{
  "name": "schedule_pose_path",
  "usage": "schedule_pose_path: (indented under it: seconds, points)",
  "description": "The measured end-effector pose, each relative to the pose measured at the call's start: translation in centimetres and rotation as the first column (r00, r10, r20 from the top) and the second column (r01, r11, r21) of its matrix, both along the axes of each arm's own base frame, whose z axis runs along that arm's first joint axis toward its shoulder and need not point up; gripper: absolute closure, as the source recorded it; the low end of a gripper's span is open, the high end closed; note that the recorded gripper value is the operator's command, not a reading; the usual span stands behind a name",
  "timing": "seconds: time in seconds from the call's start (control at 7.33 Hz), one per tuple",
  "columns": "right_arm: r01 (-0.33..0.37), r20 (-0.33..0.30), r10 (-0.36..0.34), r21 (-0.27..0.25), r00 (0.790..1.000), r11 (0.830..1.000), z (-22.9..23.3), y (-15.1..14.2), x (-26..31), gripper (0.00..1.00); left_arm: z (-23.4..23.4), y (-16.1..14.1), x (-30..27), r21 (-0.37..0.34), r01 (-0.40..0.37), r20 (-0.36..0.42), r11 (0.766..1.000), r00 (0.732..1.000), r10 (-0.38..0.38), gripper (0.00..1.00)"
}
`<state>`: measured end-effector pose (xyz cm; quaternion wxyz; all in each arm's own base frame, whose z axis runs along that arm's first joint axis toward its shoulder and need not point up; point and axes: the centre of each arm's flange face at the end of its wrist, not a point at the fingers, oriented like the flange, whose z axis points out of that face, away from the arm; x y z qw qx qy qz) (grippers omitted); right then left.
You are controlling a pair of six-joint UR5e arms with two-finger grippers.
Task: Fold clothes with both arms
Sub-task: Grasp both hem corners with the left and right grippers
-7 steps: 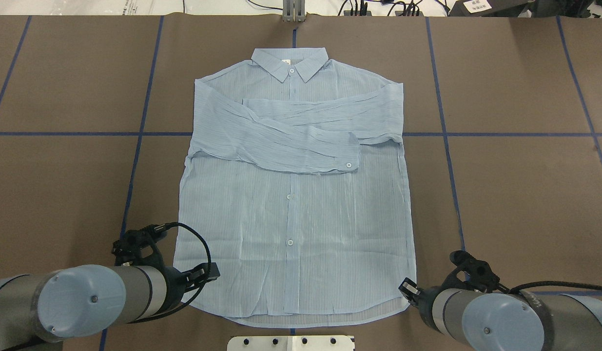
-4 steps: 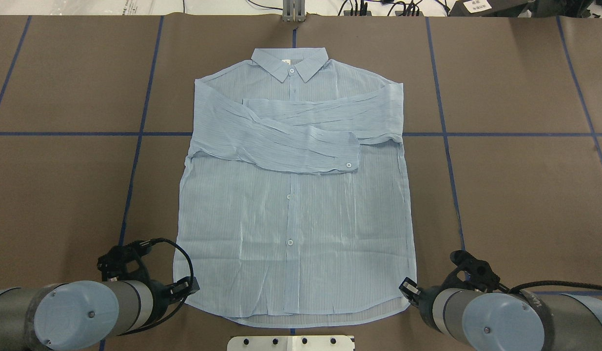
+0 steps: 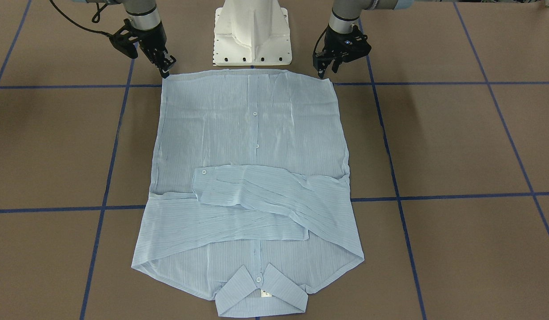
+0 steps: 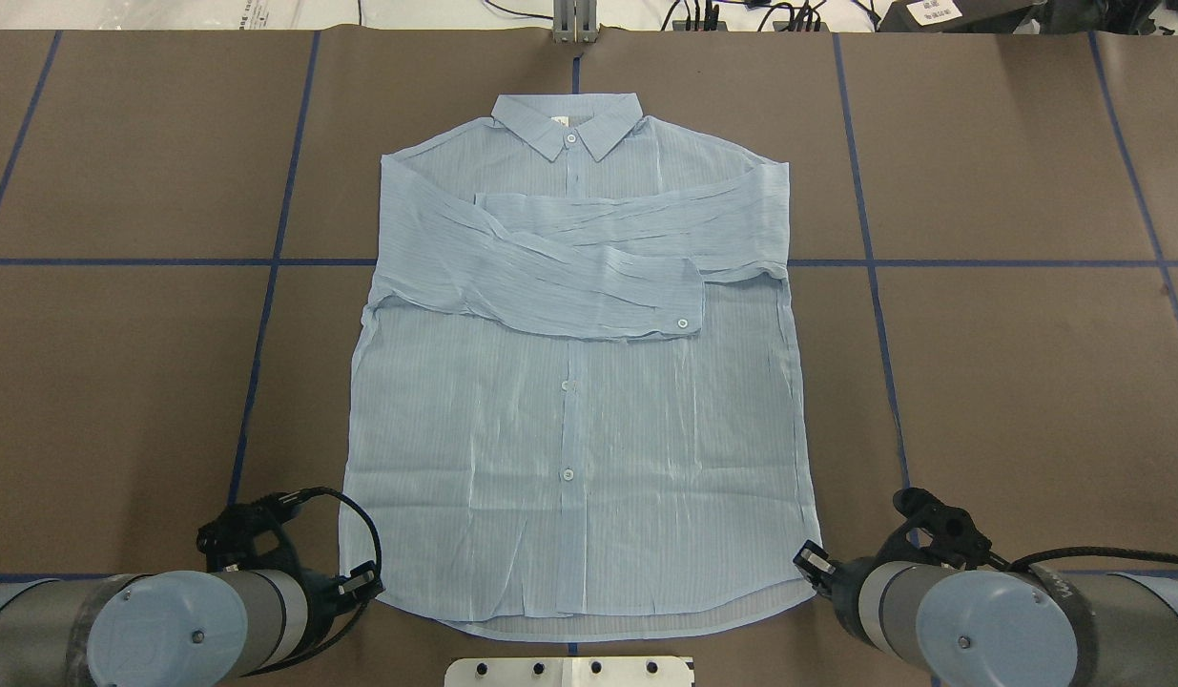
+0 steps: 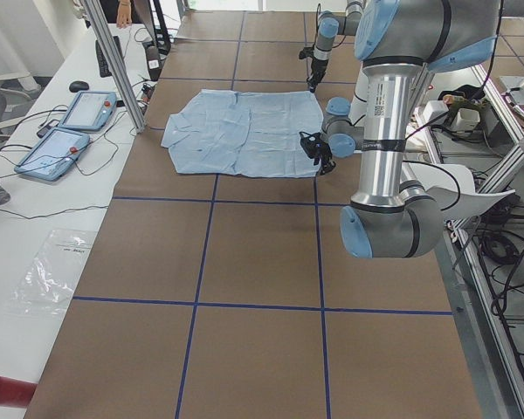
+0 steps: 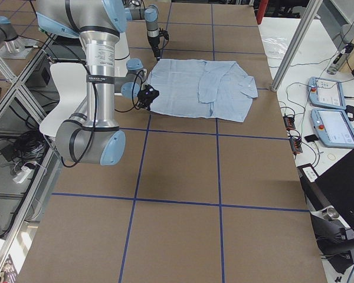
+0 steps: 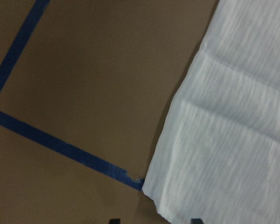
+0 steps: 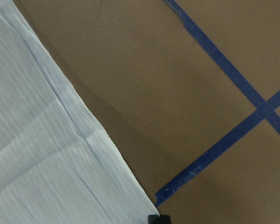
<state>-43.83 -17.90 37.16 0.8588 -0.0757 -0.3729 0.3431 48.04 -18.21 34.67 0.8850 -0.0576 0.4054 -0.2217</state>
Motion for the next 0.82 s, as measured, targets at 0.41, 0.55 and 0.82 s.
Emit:
schedule_pose_path:
  seconds: [0.41, 0.55, 0.82]
  points:
    - [-0.002, -0.009, 0.002, -0.001, 1.000, 1.000, 0.4, 0.0, 1.0, 1.00, 0.1, 0.1, 0.2, 0.001, -0.003, 0.003, 1.000, 1.000, 0.003, 0.41]
    - [-0.001, -0.014, 0.001, -0.002, 1.000, 1.000, 0.6, 0.0, 1.2, 1.00, 0.2, 0.1, 0.3, 0.001, -0.004, 0.005, 1.000, 1.000, 0.004, 0.41]
    - [0.000, -0.025, 0.000, -0.002, 1.000, 1.000, 1.0, 0.1, 1.5, 1.00, 0.3, 0.2, 0.5, 0.002, -0.007, 0.009, 1.000, 1.000, 0.007, 0.43]
